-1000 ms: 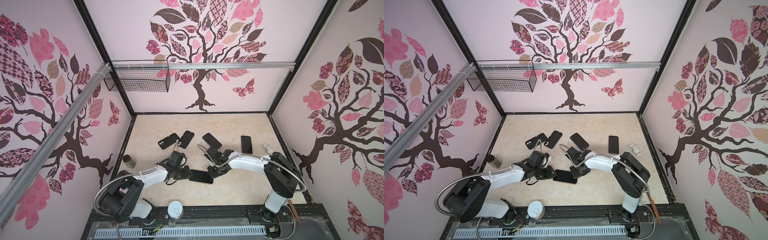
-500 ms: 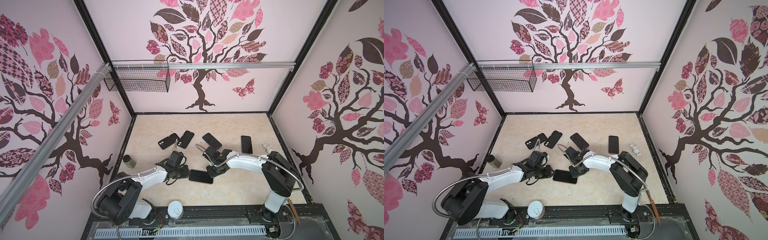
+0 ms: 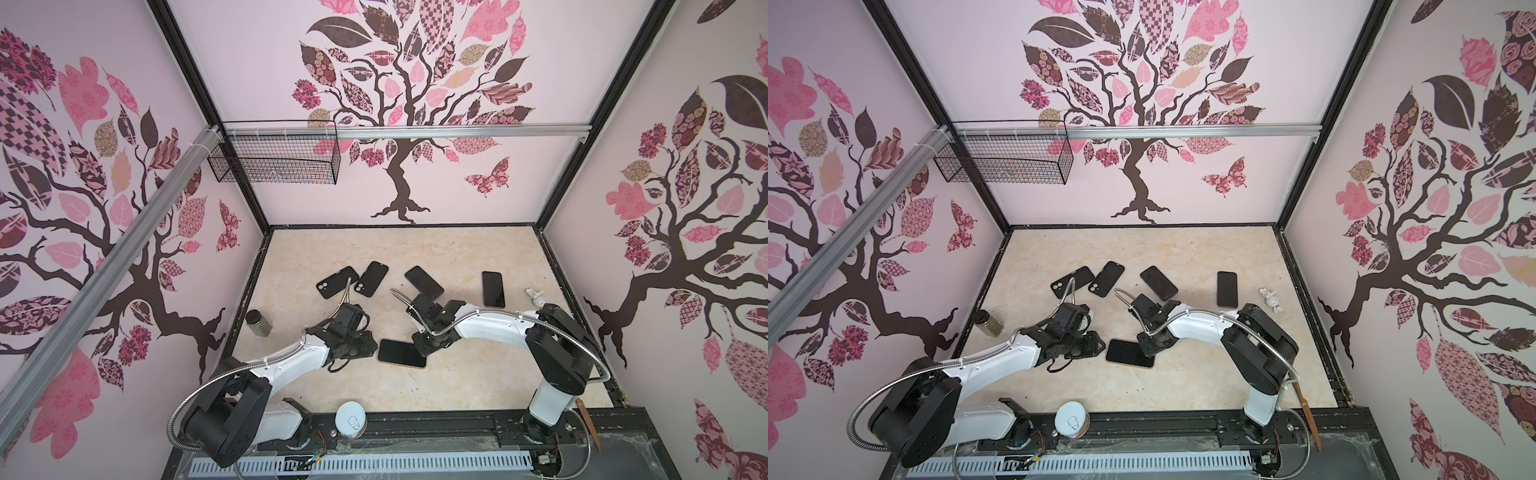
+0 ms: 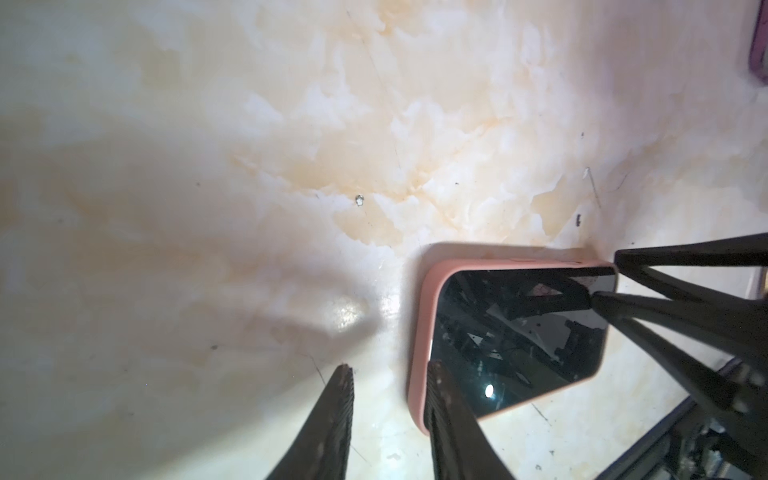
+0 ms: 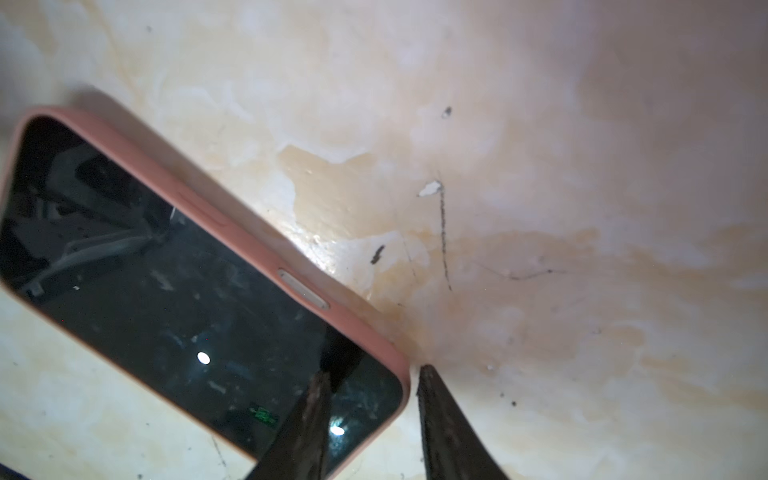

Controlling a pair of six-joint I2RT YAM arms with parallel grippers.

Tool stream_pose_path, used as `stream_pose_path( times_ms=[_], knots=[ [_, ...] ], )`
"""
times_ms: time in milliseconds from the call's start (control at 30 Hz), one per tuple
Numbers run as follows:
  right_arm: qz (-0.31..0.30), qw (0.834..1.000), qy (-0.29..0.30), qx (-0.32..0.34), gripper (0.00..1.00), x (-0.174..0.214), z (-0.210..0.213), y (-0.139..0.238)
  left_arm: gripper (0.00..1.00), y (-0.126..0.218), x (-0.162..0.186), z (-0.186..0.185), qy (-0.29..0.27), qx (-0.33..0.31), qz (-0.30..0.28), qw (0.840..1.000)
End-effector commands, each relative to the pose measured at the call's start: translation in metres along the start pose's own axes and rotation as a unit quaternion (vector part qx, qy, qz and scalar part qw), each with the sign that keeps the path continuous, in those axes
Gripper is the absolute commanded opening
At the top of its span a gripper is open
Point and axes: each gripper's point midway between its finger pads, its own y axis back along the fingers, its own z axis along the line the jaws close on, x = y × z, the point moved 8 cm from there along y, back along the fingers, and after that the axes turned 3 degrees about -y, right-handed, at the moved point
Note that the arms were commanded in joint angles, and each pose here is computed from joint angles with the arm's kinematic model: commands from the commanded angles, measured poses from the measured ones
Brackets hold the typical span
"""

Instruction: Put the phone into the phone case

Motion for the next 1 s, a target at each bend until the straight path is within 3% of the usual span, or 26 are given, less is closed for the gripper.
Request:
stream_pose_path(
  times_ms=[0,200,367,500,700,967],
  knots=[
    [0.011,0.998,0.056,-0.009,0.57,0.003,0.003,0.008,0.37,0.009,0.002,0.011,0.01,-0.023,-0.013,1.0],
    [-0.03,0.982,0.179,-0.051,0.85,-0.005,0.013,0.029,0.52,0.032,-0.001,0.026,0.047,-0.038,-0.071,0.996],
    [-0.06,0.965,0.241,-0.079,1.0,-0.006,0.022,0.038,0.65,0.051,0.001,0.038,0.072,-0.076,-0.119,0.987],
    [-0.056,0.947,0.299,-0.105,1.0,-0.004,0.032,0.032,0.68,0.064,0.001,0.046,0.089,-0.116,-0.152,0.978],
    [-0.04,0.933,0.343,-0.096,1.0,-0.005,0.039,0.021,0.81,0.076,0.006,0.054,0.103,-0.139,-0.189,0.967],
    [-0.011,0.917,0.395,-0.053,1.0,0.005,0.054,0.001,0.82,0.078,0.009,0.058,0.117,-0.149,-0.199,0.961]
  ],
)
